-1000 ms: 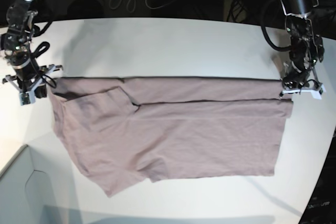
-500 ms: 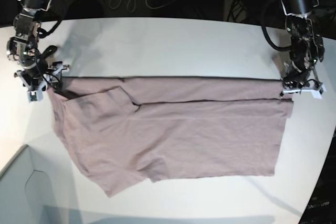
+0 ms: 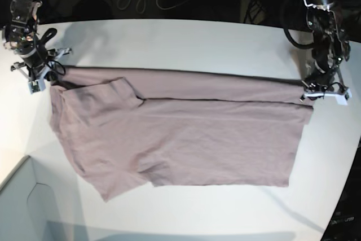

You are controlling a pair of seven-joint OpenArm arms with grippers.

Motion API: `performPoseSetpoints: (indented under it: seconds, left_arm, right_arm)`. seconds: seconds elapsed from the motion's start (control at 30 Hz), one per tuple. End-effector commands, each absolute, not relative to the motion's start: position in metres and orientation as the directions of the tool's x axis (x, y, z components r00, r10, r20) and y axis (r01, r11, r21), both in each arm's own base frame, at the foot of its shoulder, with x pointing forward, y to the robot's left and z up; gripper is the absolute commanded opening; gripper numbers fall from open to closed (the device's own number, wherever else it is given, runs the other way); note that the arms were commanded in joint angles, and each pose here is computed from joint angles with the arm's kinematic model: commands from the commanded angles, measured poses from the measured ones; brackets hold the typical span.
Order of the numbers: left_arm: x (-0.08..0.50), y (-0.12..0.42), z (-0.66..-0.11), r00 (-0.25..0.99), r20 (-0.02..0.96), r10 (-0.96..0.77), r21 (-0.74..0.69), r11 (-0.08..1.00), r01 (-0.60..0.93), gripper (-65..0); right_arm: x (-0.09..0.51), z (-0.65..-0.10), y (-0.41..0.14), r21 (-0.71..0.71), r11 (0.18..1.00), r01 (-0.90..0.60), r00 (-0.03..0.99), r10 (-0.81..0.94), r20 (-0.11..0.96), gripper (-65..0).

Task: Layout the t-shirt on the table in an organized manner, then fold the t-shirt properly
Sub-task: 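Grasp the folded edge with both grippers and drag the shirt back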

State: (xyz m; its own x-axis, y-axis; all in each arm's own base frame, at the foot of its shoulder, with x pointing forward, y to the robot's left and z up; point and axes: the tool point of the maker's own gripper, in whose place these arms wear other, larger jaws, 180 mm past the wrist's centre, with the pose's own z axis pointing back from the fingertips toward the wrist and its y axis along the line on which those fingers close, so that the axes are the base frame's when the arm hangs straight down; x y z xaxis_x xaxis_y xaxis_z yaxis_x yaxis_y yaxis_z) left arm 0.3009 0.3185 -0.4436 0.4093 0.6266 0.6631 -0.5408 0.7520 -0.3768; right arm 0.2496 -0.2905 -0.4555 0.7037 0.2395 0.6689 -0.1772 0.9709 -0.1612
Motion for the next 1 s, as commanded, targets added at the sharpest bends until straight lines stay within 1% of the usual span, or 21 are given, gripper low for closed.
performPoseSetpoints:
  seconds: [0.0,0.13,0.27,0.37,0.43,0.57,0.7,0.83,0.97]
  left_arm:
    - [0.318,0.329,-0.412,0.352,0.728,0.588,-0.382,0.775,-0.504,-65.0]
    - [0.329,0.318,-0.383,0.369,0.737,0.566,-0.395,0.804,-0.445,-65.0]
    - [0.356,0.313,-0.355,0.343,0.753,0.562,-0.423,0.812,-0.403,-65.0]
    - [0.378,0.311,-0.335,0.32,0.761,0.564,-0.445,0.813,-0.375,-65.0]
    - [0.39,0.309,-0.325,0.311,0.758,0.573,-0.462,0.809,-0.364,-65.0]
    - [0.403,0.316,-0.312,0.318,0.756,0.572,-0.466,0.811,-0.353,-65.0]
    - [0.4,0.317,-0.314,0.326,0.755,0.568,-0.46,0.815,-0.353,-65.0]
    - [0.378,0.318,-0.337,0.367,0.74,0.564,-0.434,0.817,-0.38,-65.0]
    - [0.349,0.317,-0.368,0.424,0.707,0.567,-0.404,0.815,-0.417,-65.0]
  right_arm:
    - [0.269,-0.428,-0.292,-0.19,0.962,-0.194,0.629,0.27,0.729,-65.0]
    - [0.285,-0.393,-0.293,-0.266,0.941,-0.208,0.577,0.337,0.744,-65.0]
    - [0.309,-0.358,-0.303,-0.35,0.915,-0.201,0.544,0.402,0.736,-65.0]
    - [0.332,-0.336,-0.306,-0.376,0.906,-0.194,0.53,0.42,0.737,-65.0]
    - [0.345,-0.318,-0.319,-0.42,0.891,-0.172,0.535,0.442,0.72,-65.0]
    - [0.357,-0.302,-0.337,-0.489,0.862,-0.136,0.577,0.47,0.668,-65.0]
    - [0.346,-0.313,-0.34,-0.489,0.86,-0.145,0.603,0.469,0.646,-65.0]
    - [0.321,-0.348,-0.325,-0.436,0.881,-0.181,0.646,0.441,0.623,-65.0]
    - [0.29,-0.372,-0.308,-0.379,0.907,-0.182,0.65,0.401,0.646,-65.0]
